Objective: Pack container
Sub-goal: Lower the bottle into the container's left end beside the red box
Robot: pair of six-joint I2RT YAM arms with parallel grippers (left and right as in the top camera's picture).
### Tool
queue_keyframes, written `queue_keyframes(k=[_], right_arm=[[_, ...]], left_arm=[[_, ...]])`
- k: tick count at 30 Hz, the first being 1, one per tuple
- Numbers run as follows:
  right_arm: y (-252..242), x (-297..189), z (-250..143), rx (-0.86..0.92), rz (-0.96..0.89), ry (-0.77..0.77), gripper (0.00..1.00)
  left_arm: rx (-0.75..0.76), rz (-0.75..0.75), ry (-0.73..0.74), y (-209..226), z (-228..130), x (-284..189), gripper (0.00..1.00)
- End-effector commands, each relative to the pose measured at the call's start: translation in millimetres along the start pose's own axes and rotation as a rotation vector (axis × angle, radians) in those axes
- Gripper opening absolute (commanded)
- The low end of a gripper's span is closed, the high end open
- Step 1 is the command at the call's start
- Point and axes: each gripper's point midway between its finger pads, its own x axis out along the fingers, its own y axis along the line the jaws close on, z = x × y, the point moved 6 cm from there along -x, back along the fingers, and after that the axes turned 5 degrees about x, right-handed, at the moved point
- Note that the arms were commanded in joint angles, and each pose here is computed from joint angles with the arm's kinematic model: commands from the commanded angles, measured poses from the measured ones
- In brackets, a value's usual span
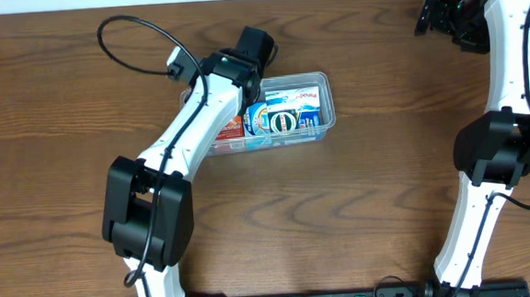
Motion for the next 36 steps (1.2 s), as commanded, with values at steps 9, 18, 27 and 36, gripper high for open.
queue_keyframes(k=[9,18,27,36], right_arm=[[2.1,-6.5,2.0,-0.015,-0.002,-0.023,0.99],[1.9,-6.5,2.1,-0.014,-0.002,-0.023,0.99],[2.1,-6.5,2.0,-0.015,-0.002,-0.023,0.99],[2.1,-6.5,2.0,-0.015,-0.002,-0.023,0.99]], left_arm=[[0.800,-0.277,0.120,-1.7,18.3,-53.0,0.56],[0.821,-0.288,0.319,26.4,17.0,-47.2,0.53],[0.717,-0.306,0.396,41.5,39.7,-15.4,0.46],[0.790,-0.456,0.448,35.7,34.8,-10.3,0.44]])
